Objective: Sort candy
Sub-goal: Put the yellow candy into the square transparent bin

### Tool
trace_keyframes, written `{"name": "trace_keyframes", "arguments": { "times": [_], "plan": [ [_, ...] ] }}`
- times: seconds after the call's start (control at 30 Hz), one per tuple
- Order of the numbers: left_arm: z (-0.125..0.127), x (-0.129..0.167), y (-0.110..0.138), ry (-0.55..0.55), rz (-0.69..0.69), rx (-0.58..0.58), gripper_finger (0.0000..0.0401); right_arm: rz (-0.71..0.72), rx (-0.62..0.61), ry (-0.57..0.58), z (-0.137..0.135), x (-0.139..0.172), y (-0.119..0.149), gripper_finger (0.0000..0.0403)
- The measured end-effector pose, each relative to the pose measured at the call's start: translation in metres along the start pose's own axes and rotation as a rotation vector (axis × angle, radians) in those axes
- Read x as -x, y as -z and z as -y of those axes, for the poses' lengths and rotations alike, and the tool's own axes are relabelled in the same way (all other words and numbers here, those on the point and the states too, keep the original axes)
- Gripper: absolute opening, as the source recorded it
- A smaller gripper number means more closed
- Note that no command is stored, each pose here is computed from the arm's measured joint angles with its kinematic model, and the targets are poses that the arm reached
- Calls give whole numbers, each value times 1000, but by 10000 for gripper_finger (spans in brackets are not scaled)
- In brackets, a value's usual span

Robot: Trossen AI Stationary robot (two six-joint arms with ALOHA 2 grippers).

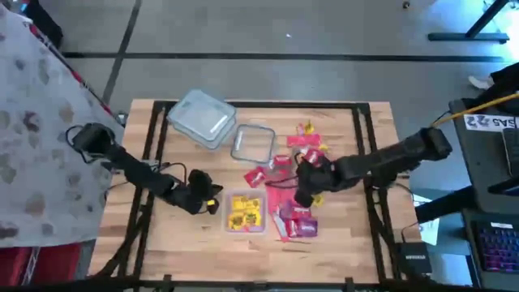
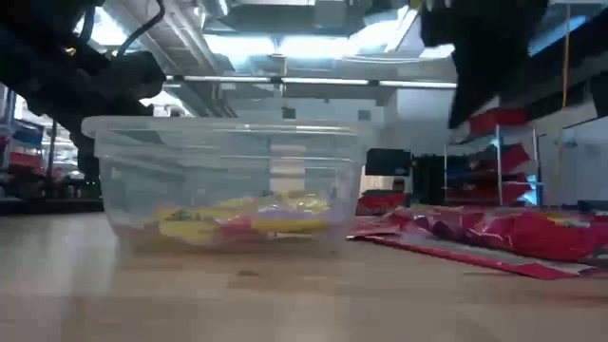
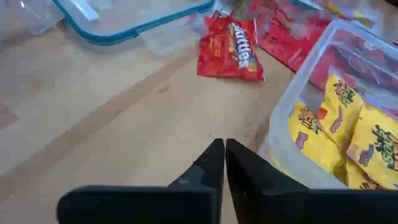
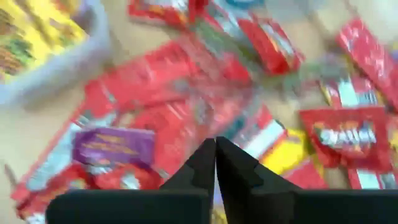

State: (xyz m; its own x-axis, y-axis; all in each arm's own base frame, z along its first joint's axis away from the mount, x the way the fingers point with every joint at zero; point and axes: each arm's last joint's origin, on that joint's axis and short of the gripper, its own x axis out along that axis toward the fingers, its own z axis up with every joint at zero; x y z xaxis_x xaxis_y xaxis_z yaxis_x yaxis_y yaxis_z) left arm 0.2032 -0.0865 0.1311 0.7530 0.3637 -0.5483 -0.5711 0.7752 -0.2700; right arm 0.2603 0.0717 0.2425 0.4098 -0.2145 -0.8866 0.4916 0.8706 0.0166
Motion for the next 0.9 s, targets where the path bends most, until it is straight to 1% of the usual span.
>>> {"name": "trace_keyframes", "arguments": {
  "times": [0.1,0.2,0.3,0.37,0.47,0.6,0.7,0.8,0.9],
  "plan": [
    [0,0,0,0,0,9,0,-73,18,-28,-2,-8,5,0],
    [0,0,0,1,0,6,0,-206,29,-76,0,-16,17,4],
    [0,0,0,2,-1,5,0,-295,29,-105,-2,-21,33,26],
    [1,1,1,4,-1,3,0,-338,23,-104,-4,-23,44,53],
    [1,1,1,5,-2,2,0,-369,-8,-87,-5,-27,59,106],
    [1,1,1,5,-2,0,0,-365,-54,-83,-4,-37,74,182],
    [1,1,1,5,-1,0,0,-363,-104,-75,0,-49,85,221],
    [1,1,1,5,-1,2,0,-365,-145,-21,7,-60,94,231],
    [1,1,1,5,-1,3,0,-347,-147,38,9,-68,98,208]
  ]
}}
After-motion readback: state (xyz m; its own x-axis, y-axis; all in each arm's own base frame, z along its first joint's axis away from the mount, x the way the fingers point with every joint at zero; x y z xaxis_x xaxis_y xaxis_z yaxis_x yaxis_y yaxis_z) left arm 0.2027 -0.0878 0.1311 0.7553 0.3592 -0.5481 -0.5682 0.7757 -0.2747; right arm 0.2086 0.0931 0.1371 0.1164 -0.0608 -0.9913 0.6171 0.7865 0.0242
